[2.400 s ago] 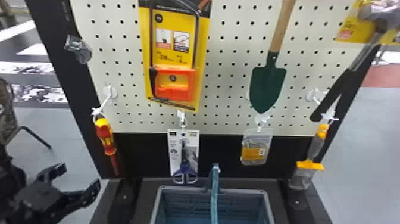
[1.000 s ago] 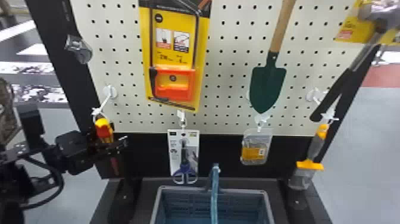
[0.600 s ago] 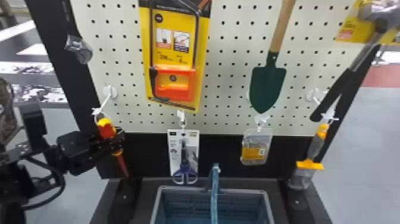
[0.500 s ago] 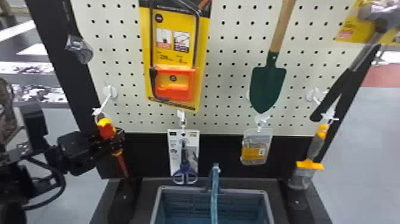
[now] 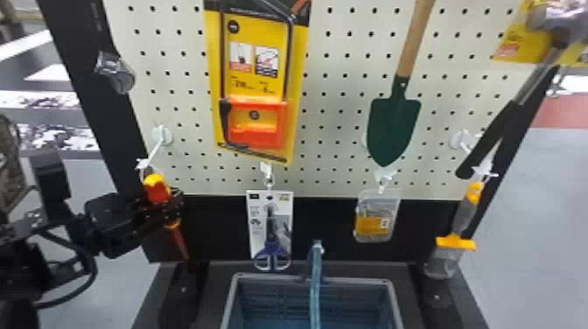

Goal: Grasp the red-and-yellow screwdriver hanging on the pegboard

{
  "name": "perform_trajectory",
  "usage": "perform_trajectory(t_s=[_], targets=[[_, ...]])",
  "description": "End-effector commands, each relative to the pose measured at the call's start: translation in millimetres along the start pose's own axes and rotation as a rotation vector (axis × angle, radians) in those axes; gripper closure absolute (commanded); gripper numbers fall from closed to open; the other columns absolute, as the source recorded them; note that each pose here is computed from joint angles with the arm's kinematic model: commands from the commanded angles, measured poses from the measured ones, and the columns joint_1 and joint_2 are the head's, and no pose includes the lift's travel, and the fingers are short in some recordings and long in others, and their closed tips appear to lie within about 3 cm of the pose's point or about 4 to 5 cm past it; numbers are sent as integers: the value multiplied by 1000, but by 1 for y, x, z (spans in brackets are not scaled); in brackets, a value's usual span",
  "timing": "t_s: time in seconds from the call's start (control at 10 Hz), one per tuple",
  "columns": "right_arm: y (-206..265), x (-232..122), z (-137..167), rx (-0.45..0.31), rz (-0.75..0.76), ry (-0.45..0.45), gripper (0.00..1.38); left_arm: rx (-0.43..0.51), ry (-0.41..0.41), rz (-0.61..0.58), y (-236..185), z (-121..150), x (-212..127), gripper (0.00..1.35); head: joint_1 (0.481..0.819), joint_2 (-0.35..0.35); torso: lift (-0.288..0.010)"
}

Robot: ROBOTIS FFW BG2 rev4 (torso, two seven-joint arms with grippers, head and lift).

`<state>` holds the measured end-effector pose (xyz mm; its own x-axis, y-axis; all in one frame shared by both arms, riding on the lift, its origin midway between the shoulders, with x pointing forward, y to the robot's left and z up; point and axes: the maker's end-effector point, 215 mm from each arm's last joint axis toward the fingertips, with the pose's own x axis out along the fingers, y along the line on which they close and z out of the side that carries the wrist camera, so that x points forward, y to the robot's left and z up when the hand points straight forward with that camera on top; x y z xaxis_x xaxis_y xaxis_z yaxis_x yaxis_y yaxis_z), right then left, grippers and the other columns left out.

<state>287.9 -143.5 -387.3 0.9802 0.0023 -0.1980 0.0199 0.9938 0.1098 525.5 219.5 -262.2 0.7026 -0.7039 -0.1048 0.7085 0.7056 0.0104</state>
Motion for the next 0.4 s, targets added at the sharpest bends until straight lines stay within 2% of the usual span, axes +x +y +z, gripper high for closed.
perform_trajectory(t_s=[0.0,0.3], targets=[[0,0,0,0,0,-1,176,2,-2,-1,0,1,1,1108,549,0,-100],[0,0,0,0,0,-1,177,5,-5,0,-1,3,1,1107,549,0,-100]])
